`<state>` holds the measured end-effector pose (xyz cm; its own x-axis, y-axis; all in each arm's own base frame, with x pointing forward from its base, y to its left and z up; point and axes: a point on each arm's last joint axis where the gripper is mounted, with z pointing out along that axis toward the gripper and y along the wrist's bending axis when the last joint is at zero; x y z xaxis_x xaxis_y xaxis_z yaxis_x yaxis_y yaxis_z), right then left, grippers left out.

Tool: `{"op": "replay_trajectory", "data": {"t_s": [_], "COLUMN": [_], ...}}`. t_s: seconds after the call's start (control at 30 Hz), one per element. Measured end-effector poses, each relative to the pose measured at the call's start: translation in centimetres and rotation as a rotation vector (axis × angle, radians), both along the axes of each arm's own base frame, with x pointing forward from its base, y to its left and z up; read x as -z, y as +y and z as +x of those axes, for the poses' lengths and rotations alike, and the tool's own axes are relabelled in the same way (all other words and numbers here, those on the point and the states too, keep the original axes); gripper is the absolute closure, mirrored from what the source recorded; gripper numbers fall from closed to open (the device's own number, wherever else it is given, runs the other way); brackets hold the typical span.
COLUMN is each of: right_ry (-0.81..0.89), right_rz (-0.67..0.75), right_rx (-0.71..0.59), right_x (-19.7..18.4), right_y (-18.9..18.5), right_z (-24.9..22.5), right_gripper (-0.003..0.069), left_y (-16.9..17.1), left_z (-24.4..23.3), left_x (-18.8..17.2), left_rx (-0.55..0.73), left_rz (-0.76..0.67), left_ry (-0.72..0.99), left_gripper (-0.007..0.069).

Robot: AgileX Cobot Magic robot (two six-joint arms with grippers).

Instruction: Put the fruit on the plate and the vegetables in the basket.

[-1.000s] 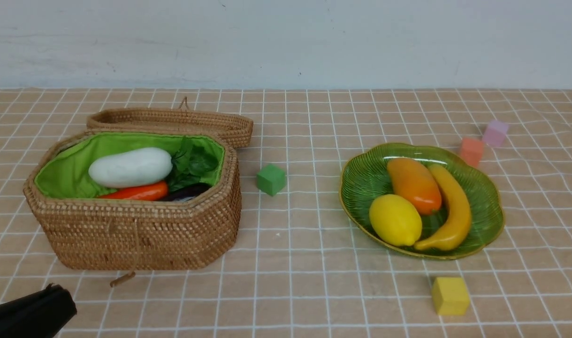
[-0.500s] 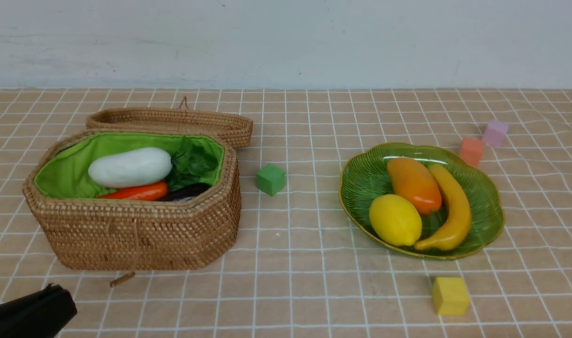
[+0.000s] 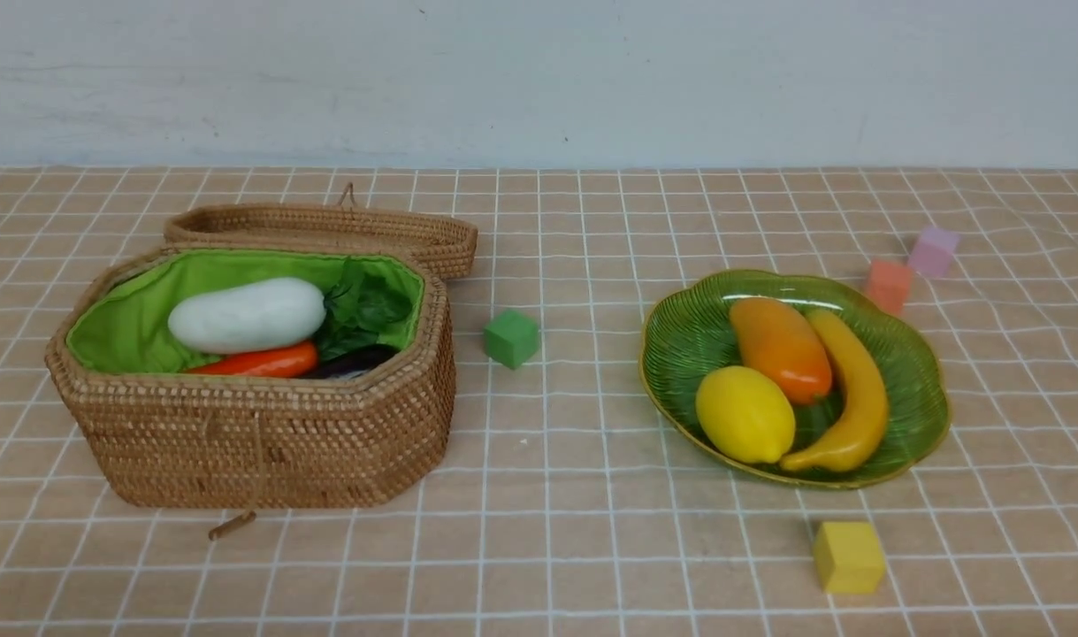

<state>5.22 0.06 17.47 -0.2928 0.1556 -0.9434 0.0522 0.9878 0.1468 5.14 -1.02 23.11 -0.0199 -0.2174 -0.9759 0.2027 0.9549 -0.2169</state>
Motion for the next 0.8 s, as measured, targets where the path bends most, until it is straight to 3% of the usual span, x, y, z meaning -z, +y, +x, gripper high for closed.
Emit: {"op": "replay_trajectory", "data": {"t_s": [0.1, 0.3, 0.8], "right_ry": [0.000, 0.000, 0.000], "right_rz": [0.001, 0.001, 0.001], "right_rx": [0.000, 0.000, 0.000], "right_x": [0.0, 0.0, 0.0], "right_y": [0.0, 0.0, 0.0], "right_z": [0.0, 0.0, 0.0], "right_gripper": [0.0642, 0.0636, 0.0617], "left_y": [0.1, 0.0, 0.0], "left_z": [0.4, 0.1, 0.0], "left_x": [3.5, 6.1, 6.2], "left_rx": [-0.051, -0.039, -0.039], "left_rz": [0.011, 0.012, 0.006], "left_ry": [0.085, 0.329, 0.344], "left_gripper": [0.0638, 0.0638, 0.0638]}}
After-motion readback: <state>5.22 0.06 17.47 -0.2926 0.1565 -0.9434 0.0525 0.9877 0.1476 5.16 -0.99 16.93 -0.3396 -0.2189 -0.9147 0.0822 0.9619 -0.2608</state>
